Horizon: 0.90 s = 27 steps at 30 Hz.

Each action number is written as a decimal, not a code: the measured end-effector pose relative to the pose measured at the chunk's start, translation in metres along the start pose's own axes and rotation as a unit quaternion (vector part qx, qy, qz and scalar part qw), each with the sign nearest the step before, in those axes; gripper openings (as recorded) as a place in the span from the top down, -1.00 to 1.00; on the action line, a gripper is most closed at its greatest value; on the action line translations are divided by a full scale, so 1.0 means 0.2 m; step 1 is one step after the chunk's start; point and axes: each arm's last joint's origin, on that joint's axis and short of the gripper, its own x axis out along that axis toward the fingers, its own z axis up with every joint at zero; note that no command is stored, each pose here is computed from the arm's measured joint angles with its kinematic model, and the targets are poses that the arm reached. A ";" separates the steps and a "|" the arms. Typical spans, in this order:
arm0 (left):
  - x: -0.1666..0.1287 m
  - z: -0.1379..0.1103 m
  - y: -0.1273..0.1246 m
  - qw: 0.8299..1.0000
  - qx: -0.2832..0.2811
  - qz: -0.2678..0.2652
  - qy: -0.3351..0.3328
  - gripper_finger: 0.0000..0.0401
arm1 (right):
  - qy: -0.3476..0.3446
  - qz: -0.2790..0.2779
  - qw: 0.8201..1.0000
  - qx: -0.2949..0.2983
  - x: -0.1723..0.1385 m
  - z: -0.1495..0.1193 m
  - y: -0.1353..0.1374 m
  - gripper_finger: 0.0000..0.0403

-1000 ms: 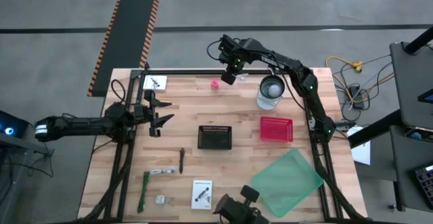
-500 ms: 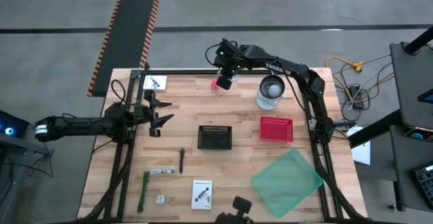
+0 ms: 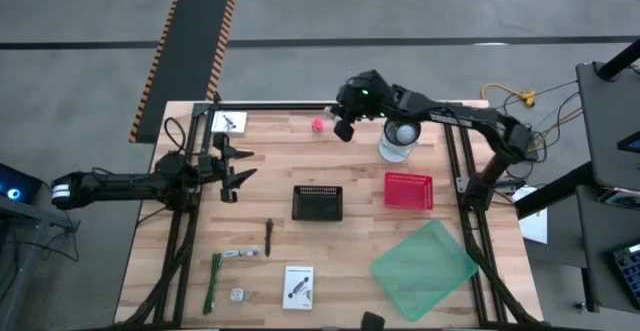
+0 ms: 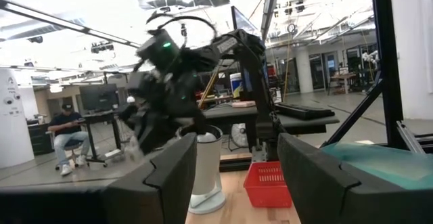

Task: Pick and place items into bin
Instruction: Put the top white charger cable into the blue bin

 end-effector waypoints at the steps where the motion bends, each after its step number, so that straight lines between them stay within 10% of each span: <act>1: 0.00 0.00 0.00 1.000 0.000 0.000 0.000 0.04 | -0.020 0.004 1.000 -0.001 -0.03 -0.01 0.01 0.96; 27: 0.00 0.00 0.00 1.000 0.000 0.000 0.000 0.04 | -0.157 0.090 0.983 -0.011 -0.13 -0.16 0.13 0.96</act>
